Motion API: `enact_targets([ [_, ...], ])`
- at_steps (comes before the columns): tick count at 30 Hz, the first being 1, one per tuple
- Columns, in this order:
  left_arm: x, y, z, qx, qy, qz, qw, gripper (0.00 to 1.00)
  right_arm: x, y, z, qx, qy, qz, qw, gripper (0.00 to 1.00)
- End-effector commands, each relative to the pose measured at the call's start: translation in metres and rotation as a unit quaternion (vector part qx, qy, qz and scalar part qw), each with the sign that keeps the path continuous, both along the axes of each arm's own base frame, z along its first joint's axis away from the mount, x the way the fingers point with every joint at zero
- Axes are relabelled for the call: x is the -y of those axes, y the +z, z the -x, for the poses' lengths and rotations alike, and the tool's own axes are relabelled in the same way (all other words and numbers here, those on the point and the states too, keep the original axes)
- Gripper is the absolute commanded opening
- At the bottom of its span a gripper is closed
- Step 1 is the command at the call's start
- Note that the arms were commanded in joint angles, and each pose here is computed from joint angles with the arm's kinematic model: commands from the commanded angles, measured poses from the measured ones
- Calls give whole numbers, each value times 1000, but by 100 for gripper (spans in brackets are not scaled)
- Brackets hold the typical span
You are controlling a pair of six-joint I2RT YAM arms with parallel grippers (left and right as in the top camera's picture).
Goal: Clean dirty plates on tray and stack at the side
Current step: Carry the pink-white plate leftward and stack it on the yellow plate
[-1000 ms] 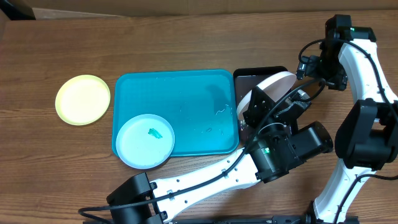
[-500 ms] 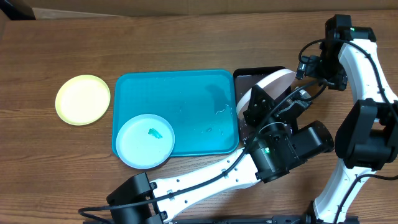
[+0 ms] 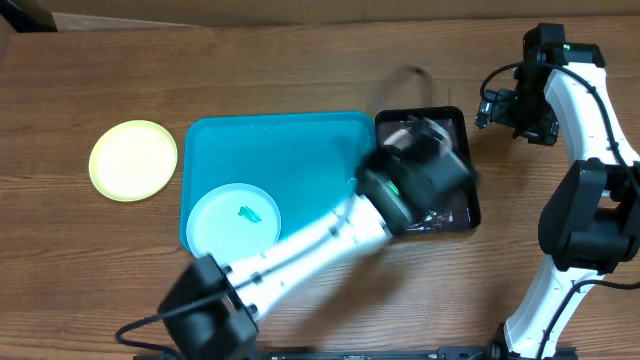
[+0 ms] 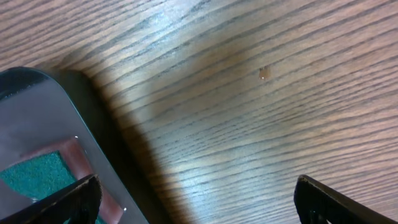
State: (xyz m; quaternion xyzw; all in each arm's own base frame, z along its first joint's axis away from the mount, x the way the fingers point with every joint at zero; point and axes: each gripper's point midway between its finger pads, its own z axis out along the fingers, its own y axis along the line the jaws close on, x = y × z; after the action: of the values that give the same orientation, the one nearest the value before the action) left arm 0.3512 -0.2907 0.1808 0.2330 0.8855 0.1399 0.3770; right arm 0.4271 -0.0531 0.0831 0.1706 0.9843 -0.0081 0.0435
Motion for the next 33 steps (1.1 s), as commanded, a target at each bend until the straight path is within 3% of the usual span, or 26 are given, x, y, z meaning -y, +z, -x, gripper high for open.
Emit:
enact_targets([
  [1,2,-11,-2,-153,14,195,969,4,0,15,-6,22,0,4,1000,100],
  [5,-27,-15,-8,-296,19,333,895,4,0,15,-6,22,0,4,1000,100],
  [7,-46,-7,-13,-339,14,398,852,4,0,15,-6,22,0,4,1000,100],
  [9,-70,2,-23,-349,14,443,826,4,0,15,-6,22,0,4,1000,100],
  [15,-189,0,-62,-298,127,491,809,4,0,15,-6,22,0,4,1000,100],
  [20,-300,-14,-70,-238,255,487,801,4,0,15,-6,22,0,4,1000,100],
  [23,-373,-31,-59,-199,357,461,787,4,0,15,-6,22,0,4,1000,100],
  [26,-439,-51,-37,-164,458,434,758,4,0,15,-6,22,0,4,1000,100],
  [33,-514,-92,8,-115,565,423,699,4,0,15,-6,22,0,4,1000,100],
])
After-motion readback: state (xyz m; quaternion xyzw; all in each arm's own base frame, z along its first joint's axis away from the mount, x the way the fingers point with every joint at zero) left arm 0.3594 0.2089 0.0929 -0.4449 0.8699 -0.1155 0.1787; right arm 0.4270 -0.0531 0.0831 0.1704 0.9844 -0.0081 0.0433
